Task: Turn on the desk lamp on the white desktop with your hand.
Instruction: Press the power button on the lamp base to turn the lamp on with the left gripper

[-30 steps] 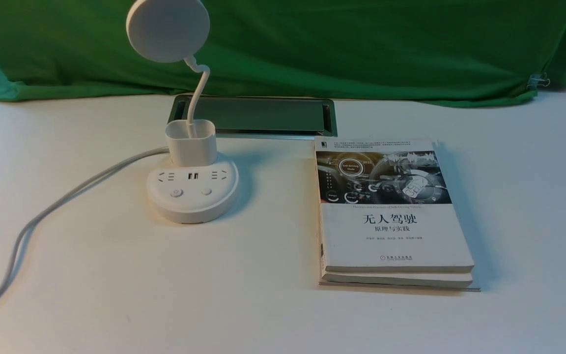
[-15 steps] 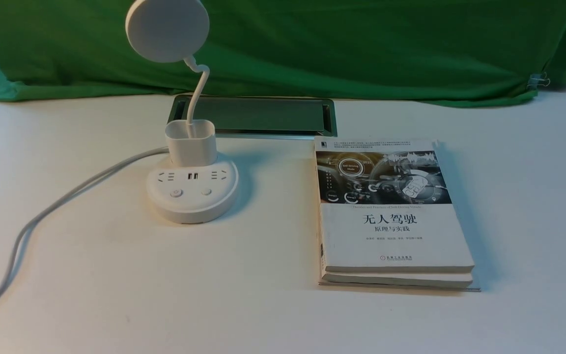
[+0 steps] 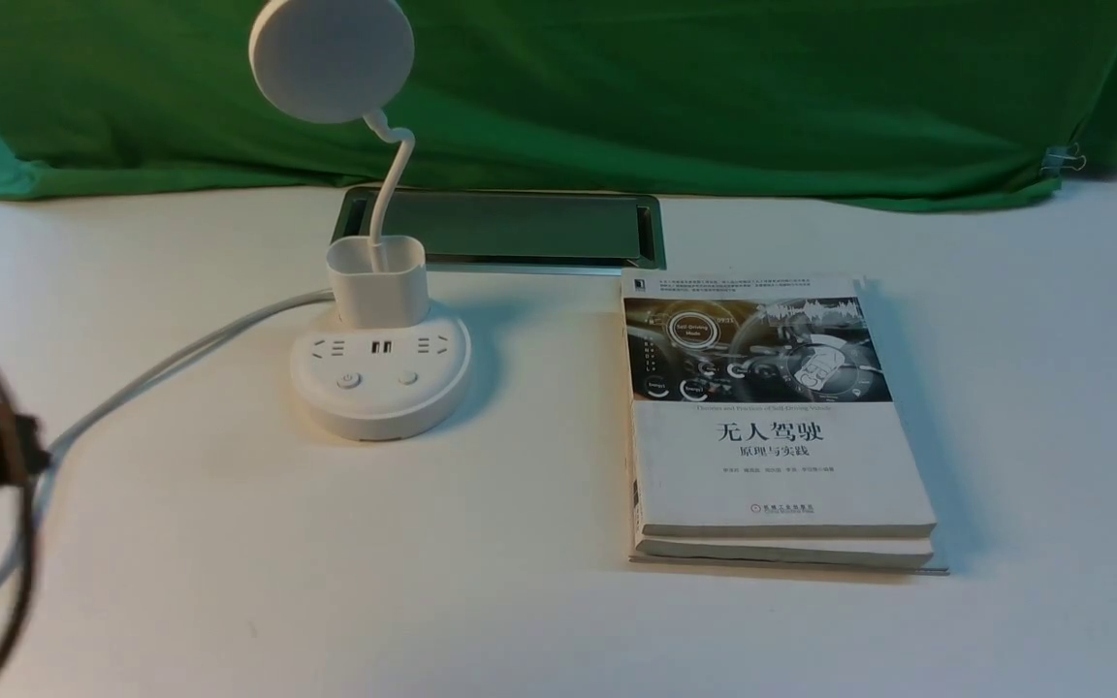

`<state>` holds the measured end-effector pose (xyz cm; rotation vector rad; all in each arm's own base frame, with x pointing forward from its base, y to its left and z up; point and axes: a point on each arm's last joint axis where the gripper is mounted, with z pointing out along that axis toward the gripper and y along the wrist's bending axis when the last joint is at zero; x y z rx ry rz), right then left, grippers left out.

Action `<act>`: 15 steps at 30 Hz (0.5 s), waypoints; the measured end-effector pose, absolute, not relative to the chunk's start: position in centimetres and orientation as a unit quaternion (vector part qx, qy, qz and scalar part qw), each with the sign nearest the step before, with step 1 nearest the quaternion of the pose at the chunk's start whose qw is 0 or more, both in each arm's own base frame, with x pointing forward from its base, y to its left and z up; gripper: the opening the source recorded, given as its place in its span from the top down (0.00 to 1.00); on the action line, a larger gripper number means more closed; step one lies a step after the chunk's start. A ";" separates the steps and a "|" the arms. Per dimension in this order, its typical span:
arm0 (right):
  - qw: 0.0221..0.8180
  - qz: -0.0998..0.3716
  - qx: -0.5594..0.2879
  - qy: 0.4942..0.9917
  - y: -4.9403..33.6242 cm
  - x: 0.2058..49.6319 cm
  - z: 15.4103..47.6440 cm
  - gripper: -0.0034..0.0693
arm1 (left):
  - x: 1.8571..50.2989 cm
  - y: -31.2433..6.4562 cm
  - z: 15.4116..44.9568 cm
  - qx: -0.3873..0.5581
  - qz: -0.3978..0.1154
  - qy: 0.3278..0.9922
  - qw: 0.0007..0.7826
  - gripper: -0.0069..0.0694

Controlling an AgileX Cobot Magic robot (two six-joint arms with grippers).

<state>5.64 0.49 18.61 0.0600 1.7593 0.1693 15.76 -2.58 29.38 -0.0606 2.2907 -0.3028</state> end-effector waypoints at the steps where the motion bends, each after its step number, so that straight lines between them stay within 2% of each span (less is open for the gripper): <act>1: 0.634 0.074 0.026 0.769 0.5 5.6 18.6 0.62 | 16.5 -3.2 28.6 -0.023 -0.147 0.915 0.375 0.88; 4: 0.634 0.074 0.026 0.769 0.5 5.6 18.6 0.62 | 18.9 -5.1 26.1 0.010 -0.231 0.927 0.295 0.88; 5: 0.634 0.074 0.026 0.769 0.5 5.6 18.6 0.62 | 19.2 -5.4 25.8 0.011 -0.243 0.927 0.285 0.88; 6: 0.634 0.074 0.026 0.769 0.5 5.6 18.6 0.62 | 20.8 -6.5 24.5 0.005 -0.283 0.927 0.246 0.88; 8: 0.634 0.074 0.026 0.769 0.5 5.6 18.6 0.62 | 22.3 -7.5 24.1 0.010 -0.291 0.929 0.231 0.88; 11: 0.634 0.074 0.027 0.769 0.5 5.6 18.6 0.62 | 24.8 -9.2 23.9 0.042 -0.261 0.939 0.220 0.88; 14: 0.634 0.074 0.027 0.769 0.5 5.6 18.6 0.62 | 28.5 -11.5 23.1 0.087 -0.157 0.957 0.230 0.88; 15: 0.634 0.074 0.027 0.769 0.5 5.6 18.6 0.62 | 29.3 -11.9 23.2 0.096 -0.142 0.957 0.235 0.88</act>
